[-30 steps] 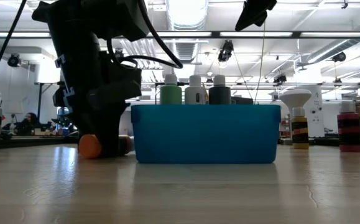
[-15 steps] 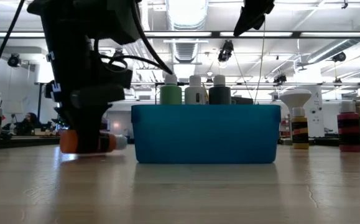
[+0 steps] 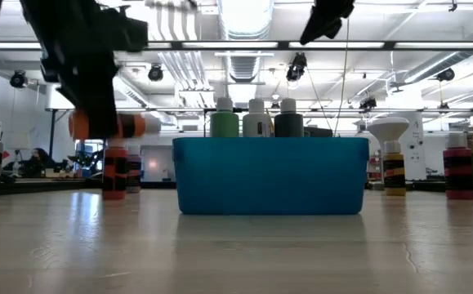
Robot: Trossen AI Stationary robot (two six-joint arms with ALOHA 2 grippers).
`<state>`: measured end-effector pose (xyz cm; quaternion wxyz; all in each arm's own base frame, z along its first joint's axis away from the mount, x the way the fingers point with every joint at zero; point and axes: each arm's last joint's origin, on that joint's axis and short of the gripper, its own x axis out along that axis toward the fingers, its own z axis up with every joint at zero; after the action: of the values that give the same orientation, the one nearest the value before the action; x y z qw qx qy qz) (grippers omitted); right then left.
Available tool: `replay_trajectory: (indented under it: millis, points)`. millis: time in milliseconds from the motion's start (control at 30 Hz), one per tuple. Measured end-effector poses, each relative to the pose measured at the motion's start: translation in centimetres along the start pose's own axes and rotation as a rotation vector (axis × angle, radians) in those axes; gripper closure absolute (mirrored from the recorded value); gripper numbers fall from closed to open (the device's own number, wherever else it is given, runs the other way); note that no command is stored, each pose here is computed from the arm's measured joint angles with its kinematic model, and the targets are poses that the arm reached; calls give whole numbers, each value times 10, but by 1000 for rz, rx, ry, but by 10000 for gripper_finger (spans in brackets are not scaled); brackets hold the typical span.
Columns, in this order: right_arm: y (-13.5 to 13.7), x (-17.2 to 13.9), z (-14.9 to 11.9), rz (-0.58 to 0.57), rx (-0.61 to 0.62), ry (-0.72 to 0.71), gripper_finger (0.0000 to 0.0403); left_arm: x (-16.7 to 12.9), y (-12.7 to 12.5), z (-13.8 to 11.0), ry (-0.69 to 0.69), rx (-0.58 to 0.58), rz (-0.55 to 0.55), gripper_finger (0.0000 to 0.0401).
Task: Pick & Place Paint Supplies
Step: Put the small orange paint bottle into the blue bin
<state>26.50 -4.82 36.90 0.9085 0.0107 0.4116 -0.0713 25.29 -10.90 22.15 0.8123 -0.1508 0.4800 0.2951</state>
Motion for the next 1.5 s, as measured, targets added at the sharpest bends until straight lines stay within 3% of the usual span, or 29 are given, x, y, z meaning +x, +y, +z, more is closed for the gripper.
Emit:
replay_trajectory:
  millis: [300, 500, 700, 867, 1267, 1500]
  points:
    - [33, 22, 22, 197, -175, -155, 363, -45, 0, -4, -267, 55, -117, 268]
    - [66, 50, 31, 261, -272, -199, 348, -54, -16, 7, -398, 188, -247, 268]
    - [92, 73, 27, 311, -321, -154, 320, -55, -18, 11, -446, 245, -240, 268]
    - [108, 82, 33, 336, -352, -220, 294, -55, -19, 19, -485, 237, -249, 268]
    - [114, 87, 40, 329, -374, -305, 229, -60, -25, 28, -559, 279, -302, 268]
    - [115, 87, 39, 340, -365, -298, 214, -59, -25, 31, -569, 291, -301, 268]
